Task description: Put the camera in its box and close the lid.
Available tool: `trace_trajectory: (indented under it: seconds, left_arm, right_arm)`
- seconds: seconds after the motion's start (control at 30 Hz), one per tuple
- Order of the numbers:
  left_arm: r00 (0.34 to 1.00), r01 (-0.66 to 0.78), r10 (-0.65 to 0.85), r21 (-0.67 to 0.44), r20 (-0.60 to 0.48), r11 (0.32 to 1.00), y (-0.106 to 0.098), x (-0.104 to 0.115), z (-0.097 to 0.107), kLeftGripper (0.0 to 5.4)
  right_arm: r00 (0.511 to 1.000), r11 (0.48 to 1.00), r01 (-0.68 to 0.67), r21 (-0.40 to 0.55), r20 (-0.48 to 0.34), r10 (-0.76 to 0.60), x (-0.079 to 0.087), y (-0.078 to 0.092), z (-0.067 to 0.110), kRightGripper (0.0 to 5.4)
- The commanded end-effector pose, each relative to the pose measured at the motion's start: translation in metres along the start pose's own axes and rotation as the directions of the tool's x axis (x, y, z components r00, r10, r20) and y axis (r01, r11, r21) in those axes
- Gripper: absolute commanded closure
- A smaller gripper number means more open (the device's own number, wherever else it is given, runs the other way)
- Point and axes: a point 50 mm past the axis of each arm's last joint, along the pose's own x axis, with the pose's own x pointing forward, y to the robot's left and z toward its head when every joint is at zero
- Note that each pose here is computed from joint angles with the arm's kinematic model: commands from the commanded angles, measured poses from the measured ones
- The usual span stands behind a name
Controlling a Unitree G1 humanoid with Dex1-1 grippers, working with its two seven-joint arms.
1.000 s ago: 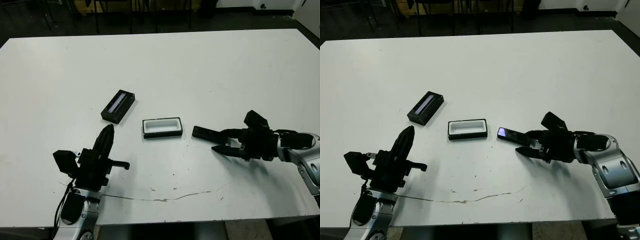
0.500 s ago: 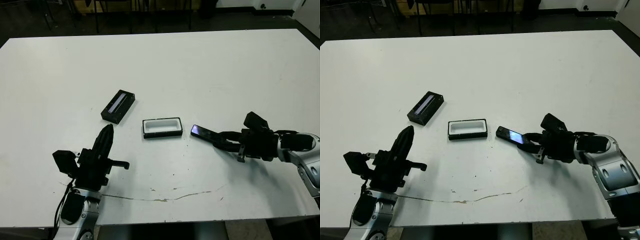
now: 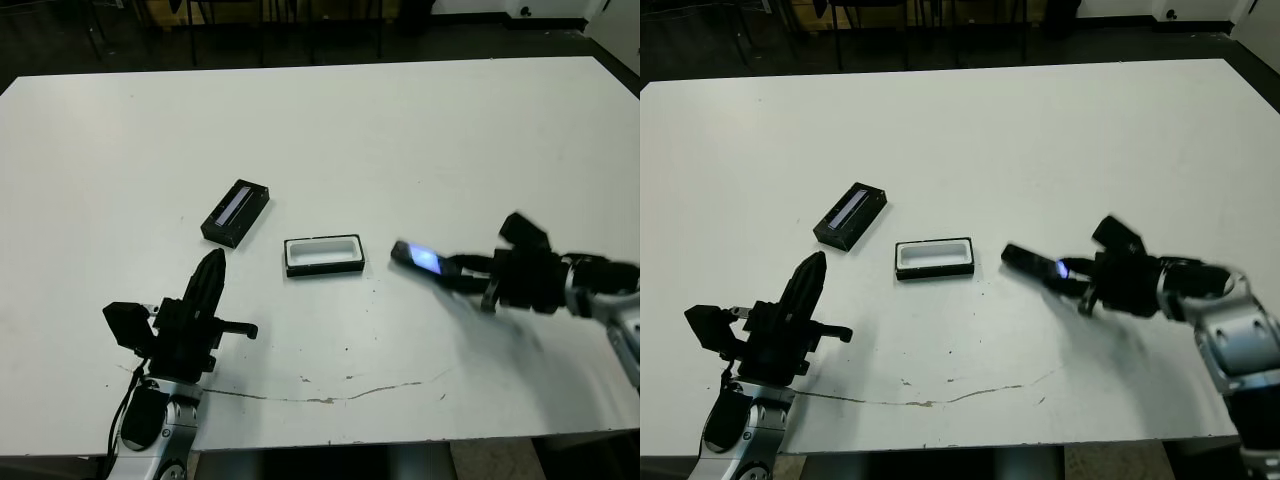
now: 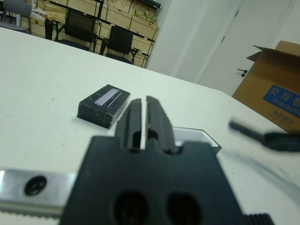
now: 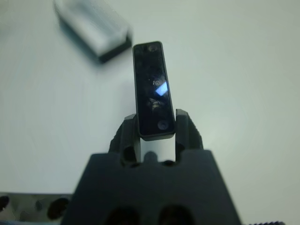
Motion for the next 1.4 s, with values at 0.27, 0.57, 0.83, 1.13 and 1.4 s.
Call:
trace_trajectory:
  seconds: [0.27,0.57,0.83,1.13,1.4]
  left_arm:
    - [0.996,-0.042,0.042,0.001,-0.074,0.999,0.007,-0.013,-0.009,5.40]
    - [0.996,-0.051,0.053,0.026,-0.076,0.998,0.006,-0.010,-0.007,5.40]
    - [0.996,-0.044,0.046,0.026,-0.078,0.999,0.003,-0.007,-0.005,5.40]
    - [0.996,-0.043,0.045,0.032,-0.080,0.999,0.001,-0.006,-0.006,5.40]
    - [0.995,-0.050,0.053,0.038,-0.080,0.998,-0.001,-0.006,-0.008,5.40]
  right_arm:
    - [0.973,0.974,-0.112,-0.199,0.176,0.148,0.027,-0.019,0.072,4.89]
    - [0.949,0.880,-0.315,-0.356,-0.087,0.304,0.063,-0.018,0.091,4.89]
    - [0.892,0.816,-0.441,-0.374,-0.278,0.356,0.081,-0.012,0.091,4.90]
    - [0.838,0.780,-0.527,-0.337,-0.359,0.411,0.086,-0.006,0.083,4.90]
    - [0.820,0.757,-0.549,-0.354,-0.400,0.408,0.088,-0.001,0.073,4.90]
